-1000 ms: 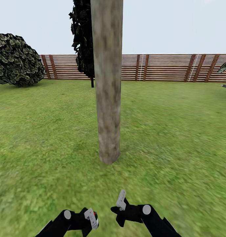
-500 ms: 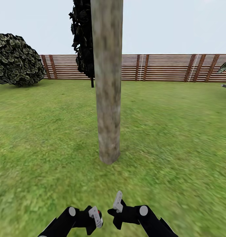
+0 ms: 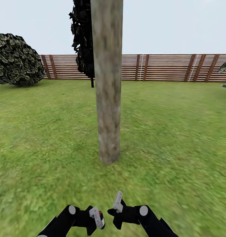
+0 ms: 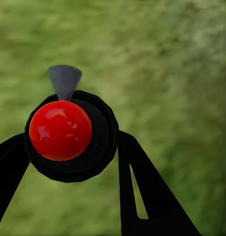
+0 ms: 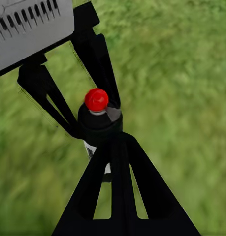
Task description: In the garden, pick up the pesticide atomizer on the floor and spray pesticide onto both trees until each tree trunk is fully covered.
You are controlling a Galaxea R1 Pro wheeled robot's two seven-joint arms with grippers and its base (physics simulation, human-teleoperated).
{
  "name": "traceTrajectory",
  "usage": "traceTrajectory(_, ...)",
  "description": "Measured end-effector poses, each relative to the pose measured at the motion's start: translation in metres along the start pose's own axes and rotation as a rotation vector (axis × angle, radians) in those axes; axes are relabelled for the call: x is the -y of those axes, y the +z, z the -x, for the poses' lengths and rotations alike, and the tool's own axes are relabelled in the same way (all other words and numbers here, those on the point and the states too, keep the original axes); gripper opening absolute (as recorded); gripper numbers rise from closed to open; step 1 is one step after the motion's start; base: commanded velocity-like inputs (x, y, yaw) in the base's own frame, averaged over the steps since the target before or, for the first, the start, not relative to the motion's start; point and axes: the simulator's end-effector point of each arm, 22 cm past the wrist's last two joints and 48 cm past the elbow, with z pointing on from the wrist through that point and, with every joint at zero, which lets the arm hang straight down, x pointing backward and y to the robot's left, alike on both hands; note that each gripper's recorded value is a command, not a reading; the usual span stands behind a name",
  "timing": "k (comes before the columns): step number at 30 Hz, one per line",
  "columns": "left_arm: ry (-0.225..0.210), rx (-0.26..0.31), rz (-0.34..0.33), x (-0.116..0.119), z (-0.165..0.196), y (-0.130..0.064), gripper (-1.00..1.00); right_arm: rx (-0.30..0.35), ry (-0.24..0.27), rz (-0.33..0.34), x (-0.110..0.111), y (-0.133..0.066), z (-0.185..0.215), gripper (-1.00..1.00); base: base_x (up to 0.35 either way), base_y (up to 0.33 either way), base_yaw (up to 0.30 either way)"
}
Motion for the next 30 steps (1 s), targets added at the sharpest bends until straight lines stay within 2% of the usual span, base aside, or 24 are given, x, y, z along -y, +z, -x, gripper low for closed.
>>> traceTrajectory(10, 0.001, 0.013, -0.003, 0.0, 0.005, 0.0, -1.0, 0.0, 0.0, 0.0, 0.0, 0.0, 0.0, -1.0, 0.0, 0.0, 0.0)
traceTrajectory(30, 0.006, 0.041, -0.065, 0.018, 0.02, 0.004, -1.0, 0.0, 0.0, 0.0, 0.0, 0.0, 0.0, -1.0, 0.0, 0.0, 0.0)
